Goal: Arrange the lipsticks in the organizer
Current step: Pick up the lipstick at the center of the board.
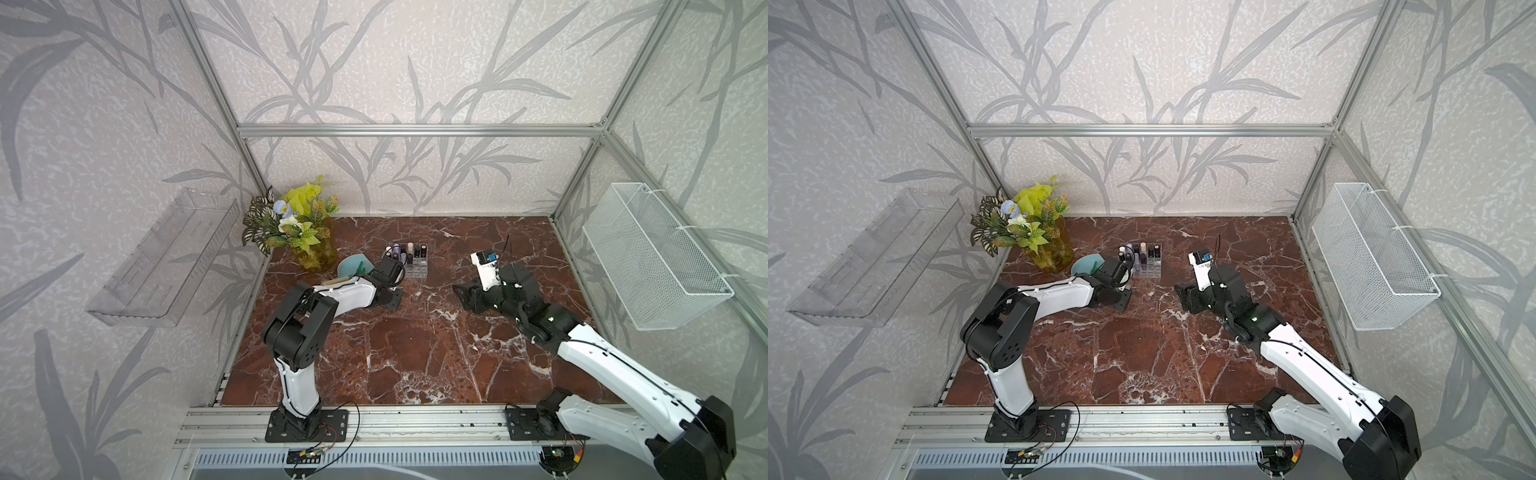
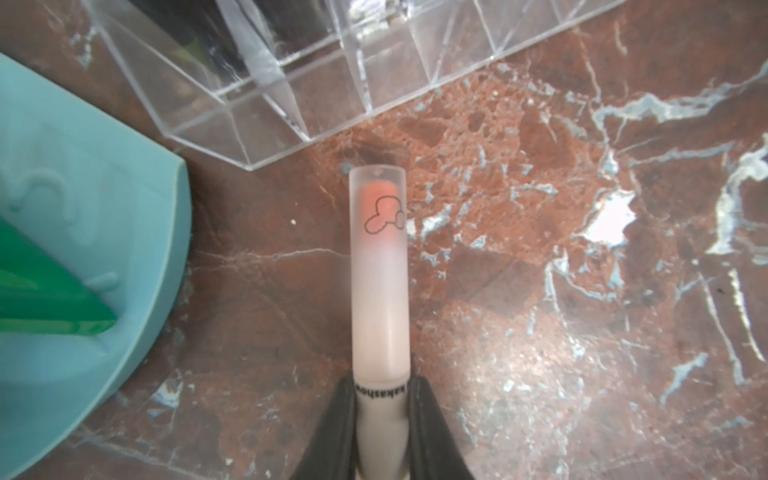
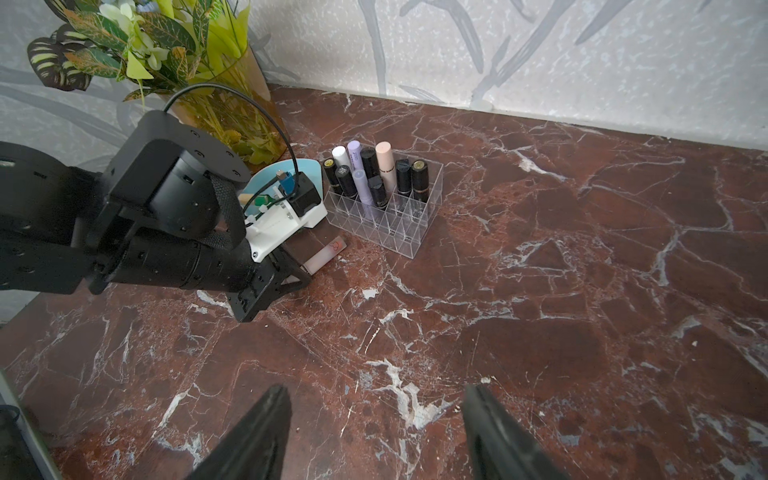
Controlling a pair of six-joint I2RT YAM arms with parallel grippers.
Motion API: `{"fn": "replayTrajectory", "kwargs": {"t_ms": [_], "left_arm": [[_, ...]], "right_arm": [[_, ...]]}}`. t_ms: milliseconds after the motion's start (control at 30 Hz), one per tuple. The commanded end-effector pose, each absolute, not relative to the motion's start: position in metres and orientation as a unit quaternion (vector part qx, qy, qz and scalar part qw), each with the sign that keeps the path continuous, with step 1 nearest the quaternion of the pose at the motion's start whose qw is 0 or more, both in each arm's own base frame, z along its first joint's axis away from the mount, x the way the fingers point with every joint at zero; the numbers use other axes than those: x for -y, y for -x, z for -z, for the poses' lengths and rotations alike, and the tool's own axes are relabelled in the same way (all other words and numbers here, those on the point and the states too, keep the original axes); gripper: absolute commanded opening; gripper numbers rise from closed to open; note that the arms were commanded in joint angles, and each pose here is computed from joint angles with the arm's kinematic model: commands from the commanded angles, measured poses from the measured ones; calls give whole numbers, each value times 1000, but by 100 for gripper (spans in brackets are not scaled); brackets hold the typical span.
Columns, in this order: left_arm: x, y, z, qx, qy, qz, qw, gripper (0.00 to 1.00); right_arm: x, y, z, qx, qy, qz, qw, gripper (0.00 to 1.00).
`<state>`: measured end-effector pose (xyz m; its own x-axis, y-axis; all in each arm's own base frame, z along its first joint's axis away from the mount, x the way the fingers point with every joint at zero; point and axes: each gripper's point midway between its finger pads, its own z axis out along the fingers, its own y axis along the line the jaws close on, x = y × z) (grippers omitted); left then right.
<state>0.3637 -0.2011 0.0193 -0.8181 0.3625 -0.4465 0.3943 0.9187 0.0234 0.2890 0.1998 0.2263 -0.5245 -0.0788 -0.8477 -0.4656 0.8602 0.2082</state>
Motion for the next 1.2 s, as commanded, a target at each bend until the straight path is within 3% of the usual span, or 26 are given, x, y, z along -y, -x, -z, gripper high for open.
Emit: {"fn": "replayTrajectory", "kwargs": {"t_ms": [0,167,333,500,1167], "left_arm": [[195,-347,-14,-958,-202,28,201,15],[195,-345,-12,-959,-204,26,197,18],[194,-345,-11,-959,-205,23,195,42],[193,-344,-7,-960,-206,21,190,50],[203,-346,-13,-956,-205,46,203,19]], "right_arm": [[-195,-288,-242,-841,152,-212,474,70],[-195,-287,-241,-842,152,-210,473,70],[-195,-288,-242,-842,152,-211,473,70],[-196,-288,-241,-843,152,-211,470,70],[-198,-273,-241,-864,149,-232,421,71]]}}
